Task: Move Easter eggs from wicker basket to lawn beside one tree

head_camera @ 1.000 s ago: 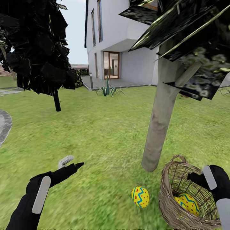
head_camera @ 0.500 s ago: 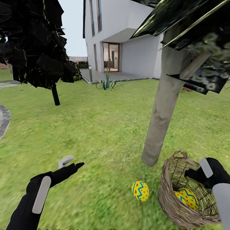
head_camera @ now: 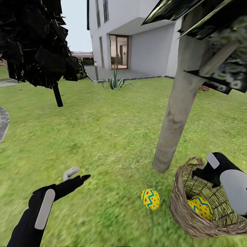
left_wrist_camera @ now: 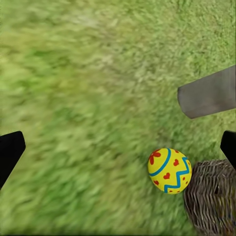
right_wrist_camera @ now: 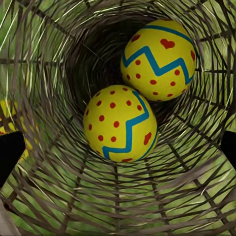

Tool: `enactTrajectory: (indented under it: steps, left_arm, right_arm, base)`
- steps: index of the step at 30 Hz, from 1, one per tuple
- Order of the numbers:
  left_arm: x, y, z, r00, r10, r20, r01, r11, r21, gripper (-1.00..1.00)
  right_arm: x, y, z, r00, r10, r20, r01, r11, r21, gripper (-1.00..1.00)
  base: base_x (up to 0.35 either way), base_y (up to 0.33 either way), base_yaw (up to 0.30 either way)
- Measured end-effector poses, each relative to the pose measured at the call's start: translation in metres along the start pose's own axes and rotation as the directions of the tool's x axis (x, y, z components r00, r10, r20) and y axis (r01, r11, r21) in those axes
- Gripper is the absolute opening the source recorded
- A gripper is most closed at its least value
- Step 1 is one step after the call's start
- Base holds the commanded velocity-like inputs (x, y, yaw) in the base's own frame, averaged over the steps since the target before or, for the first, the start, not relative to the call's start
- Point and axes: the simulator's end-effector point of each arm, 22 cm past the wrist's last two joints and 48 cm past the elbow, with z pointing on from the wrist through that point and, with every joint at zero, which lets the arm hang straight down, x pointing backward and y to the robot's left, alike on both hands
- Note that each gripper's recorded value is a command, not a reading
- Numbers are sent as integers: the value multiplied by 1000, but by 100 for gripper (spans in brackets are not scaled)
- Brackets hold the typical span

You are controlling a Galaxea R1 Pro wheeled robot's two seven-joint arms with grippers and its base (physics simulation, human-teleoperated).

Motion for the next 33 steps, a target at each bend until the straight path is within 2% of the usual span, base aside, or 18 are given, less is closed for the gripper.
enactTrajectory:
  steps: [8,26,31,33]
  left_arm:
    - [11,12,10,1000,-11,-25,11,1000,-17,100]
    - [38,35,31,996,-37,-85,32,998,-52,100]
    - [36,33,31,996,-31,-84,27,999,-46,100]
    - [26,30,27,998,-14,-62,12,999,-43,100]
  right_arm:
    - [3,-9,18,1000,3,-24,-3,1000,27,100]
    - [17,-13,58,997,-3,-81,8,998,66,100]
    - [16,-12,58,997,-2,-77,7,998,65,100]
    - [16,-12,58,997,-1,-76,6,998,64,100]
  base:
    - [0,0,0]
    - [0,0,0]
    - [0,0,0]
    - [0,0,0]
